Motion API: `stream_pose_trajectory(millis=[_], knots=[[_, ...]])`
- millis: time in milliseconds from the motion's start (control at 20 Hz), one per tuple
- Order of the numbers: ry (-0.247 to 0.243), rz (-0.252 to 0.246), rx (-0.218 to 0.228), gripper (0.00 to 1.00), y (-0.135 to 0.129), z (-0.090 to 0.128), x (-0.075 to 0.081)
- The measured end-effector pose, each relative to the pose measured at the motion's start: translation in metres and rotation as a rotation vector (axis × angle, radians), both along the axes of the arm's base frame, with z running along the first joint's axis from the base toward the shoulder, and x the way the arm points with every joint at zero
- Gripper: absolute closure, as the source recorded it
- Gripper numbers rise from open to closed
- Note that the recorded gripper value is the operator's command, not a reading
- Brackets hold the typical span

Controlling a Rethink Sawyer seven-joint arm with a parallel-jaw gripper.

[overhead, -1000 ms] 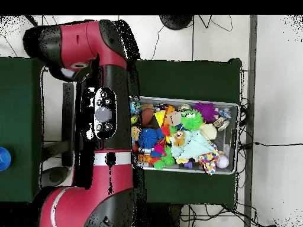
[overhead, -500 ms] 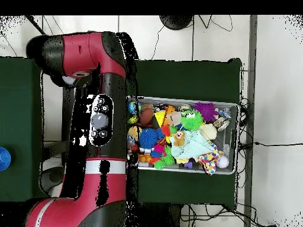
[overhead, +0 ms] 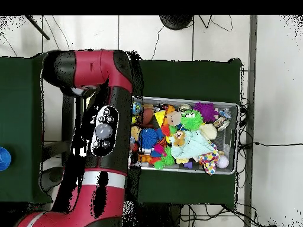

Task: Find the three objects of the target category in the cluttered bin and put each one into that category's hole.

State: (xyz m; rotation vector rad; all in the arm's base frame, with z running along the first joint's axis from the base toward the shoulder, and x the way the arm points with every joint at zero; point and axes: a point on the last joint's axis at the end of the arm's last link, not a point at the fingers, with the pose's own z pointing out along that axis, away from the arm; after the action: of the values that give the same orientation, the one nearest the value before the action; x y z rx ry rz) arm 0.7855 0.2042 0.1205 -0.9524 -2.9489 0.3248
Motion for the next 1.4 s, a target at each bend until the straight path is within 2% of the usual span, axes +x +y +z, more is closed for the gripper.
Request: stream_pose_trajectory(millis=[350, 550, 800, 1200, 1400], knots=[[0.006, -0.024, 0.008, 1.00, -0.006, -0.005, -0.027], [0.031, -0.034, 0.015, 1.00, -0.003, -0.006, -0.047], [0.060, -0.044, 0.036, 1.00, 0.001, -0.008, -0.062], [0.062, -0.041, 0.065, 1.00, 0.009, -0.009, -0.065], [0.032, -0.034, 0.092, 1.00, 0.016, -0.008, -0.061]])
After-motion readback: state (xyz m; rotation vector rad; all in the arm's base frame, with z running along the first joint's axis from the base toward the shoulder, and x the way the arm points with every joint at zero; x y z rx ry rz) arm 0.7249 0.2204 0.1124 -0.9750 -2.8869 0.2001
